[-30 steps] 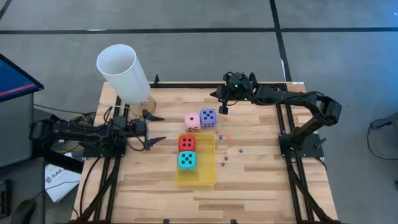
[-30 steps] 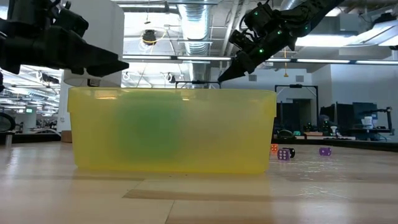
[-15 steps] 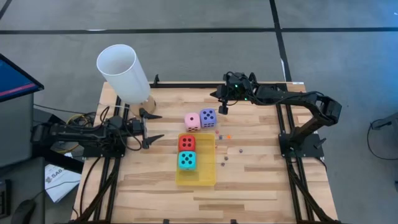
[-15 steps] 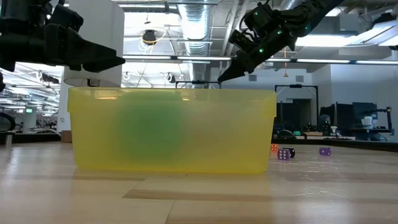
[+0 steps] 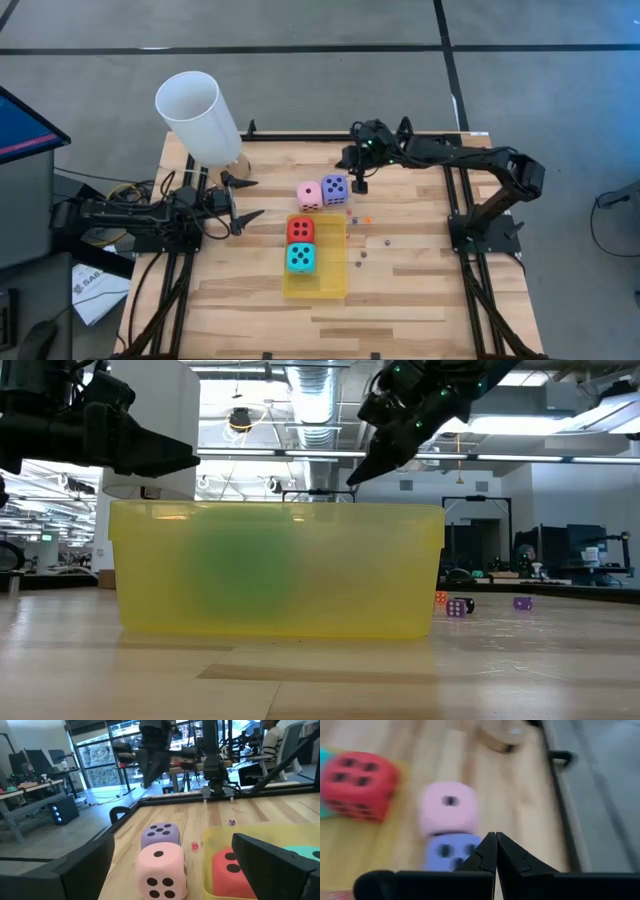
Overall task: Pick & Place Dice
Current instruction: Put the violet die into the yellow bin
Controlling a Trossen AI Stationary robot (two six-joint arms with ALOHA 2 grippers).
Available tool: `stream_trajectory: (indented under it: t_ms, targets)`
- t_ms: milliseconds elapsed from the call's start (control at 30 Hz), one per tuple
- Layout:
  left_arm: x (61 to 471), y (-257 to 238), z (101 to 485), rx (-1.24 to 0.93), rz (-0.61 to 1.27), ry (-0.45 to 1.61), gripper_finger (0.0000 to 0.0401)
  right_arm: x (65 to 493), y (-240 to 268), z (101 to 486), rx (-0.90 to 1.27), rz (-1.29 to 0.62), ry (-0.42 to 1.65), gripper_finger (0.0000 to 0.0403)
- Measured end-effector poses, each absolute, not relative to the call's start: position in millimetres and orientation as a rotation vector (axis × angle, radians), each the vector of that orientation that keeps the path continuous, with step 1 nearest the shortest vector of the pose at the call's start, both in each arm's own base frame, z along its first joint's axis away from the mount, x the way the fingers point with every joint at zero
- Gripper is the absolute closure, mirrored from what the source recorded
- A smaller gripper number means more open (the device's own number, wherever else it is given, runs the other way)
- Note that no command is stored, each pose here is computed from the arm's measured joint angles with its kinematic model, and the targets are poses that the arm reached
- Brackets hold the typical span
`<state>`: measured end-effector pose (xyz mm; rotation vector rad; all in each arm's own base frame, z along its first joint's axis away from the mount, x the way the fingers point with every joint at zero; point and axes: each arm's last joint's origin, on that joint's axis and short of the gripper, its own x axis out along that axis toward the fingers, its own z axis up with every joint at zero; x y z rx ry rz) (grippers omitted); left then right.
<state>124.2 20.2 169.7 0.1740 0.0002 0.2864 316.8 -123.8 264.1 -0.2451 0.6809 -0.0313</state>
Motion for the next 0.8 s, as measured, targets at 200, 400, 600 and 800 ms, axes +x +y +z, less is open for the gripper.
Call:
stream_trajectory:
  t_ms: [200,400,600,800]
  targets:
    - [124.3,20.3,169.6,0.174,0.286,0.001,0.0009,332.1,-119.9,256.1,-0.213,0.107,0.662,0.0403]
    - [124.3,20.3,169.6,0.172,0.286,0.001,0.0009,353.6,-131.0,253.2,-0.164,0.134,0.798,0.0403]
    - [124.3,20.3,169.6,0.148,0.286,-0.003,0.0009,370.6,-143.7,260.0,-0.125,0.140,0.872,0.0403]
    - [124.3,20.3,169.6,0.148,0.286,-0.003,0.0009,374.9,-150.1,251.4,-0.102,0.135,0.923,0.0402]
